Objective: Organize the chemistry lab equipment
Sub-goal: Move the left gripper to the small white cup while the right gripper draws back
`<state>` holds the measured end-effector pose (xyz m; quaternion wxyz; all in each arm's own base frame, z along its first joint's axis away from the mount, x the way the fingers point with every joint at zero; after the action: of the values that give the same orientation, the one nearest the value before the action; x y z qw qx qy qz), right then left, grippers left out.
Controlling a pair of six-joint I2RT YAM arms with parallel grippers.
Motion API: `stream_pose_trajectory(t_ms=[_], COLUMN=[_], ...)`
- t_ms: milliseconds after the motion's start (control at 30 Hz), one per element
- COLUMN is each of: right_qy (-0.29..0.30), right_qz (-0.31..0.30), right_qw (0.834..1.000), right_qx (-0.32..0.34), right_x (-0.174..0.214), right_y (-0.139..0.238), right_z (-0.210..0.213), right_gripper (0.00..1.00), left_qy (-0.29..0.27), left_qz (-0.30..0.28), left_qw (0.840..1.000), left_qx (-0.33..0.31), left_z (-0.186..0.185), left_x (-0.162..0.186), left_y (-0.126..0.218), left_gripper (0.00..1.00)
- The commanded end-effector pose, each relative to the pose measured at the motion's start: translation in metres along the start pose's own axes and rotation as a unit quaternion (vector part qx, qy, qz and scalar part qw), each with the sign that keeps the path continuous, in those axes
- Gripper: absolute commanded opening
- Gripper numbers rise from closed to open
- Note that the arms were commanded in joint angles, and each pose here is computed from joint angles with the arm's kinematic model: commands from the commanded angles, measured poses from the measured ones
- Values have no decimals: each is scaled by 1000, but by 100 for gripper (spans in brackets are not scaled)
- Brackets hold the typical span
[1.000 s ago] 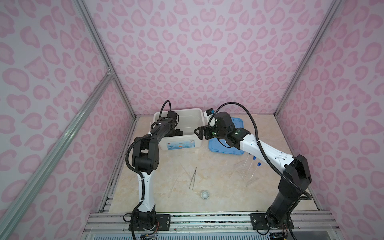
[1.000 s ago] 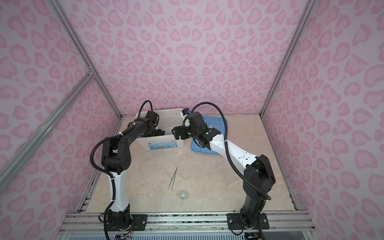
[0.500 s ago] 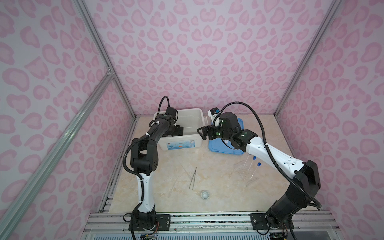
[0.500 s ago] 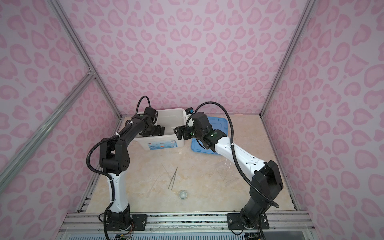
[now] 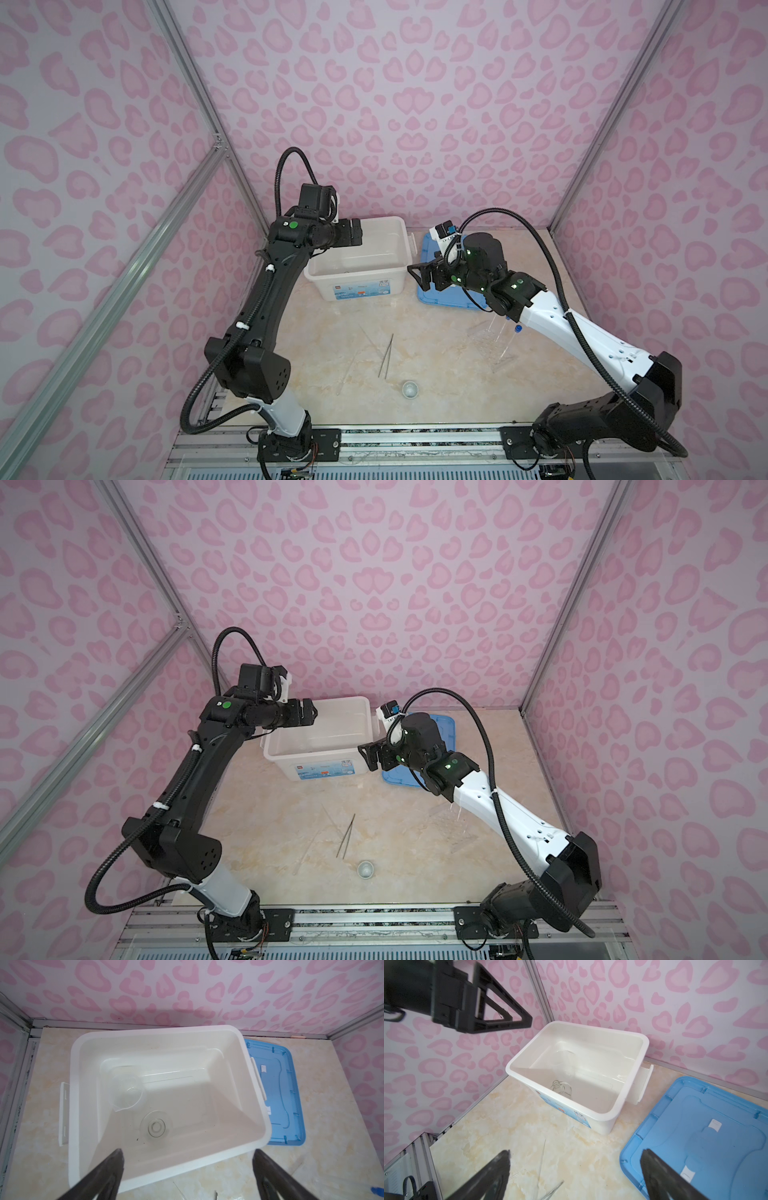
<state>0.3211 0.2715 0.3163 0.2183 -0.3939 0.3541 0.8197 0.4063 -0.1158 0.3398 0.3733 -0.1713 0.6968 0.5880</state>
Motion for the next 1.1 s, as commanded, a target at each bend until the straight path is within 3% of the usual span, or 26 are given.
stream_pose_trajectory(t_ms=[0,167,300,533,800,1067], right_qy=[22,16,13,-13,-60,-60], right_qz=[16,47,80,116,171,157], right_qw=[1000,999,996,993,983,985], right_qx=[10,6,19,26,1,41], right_x=[16,50,84,118,151,152], right_y=[11,28,33,40,42,46], right_z=[-7,-15,-32,-45,-49,-62], right_gripper=[98,98,98,98,99,98], left_qy=[-30,-83,-71,-113,-176,-208], left_qz=[27,51,20,68,103,129], left_qw=[999,991,988,973,958,948], left_qx=[31,91,136,187,204,206], left_z=[-25,-70,-89,-133,-175,-198], left_x=[20,57,88,156,231,283], left_y=[18,35,34,24,8,-8], left_gripper=[98,100,98,98,98,97])
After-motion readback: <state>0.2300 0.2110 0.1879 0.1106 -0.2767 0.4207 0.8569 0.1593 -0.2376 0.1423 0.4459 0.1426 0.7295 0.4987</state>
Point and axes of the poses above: each gripper's point midway between its finger pads, its own y axis back along the fingers, its own z axis along the line the jaws close on, x = y × z, the point moved 3 cm from there along y, back along the fingers, and after that the axes turned 15 degrees about -y, right-handed, at the moved point
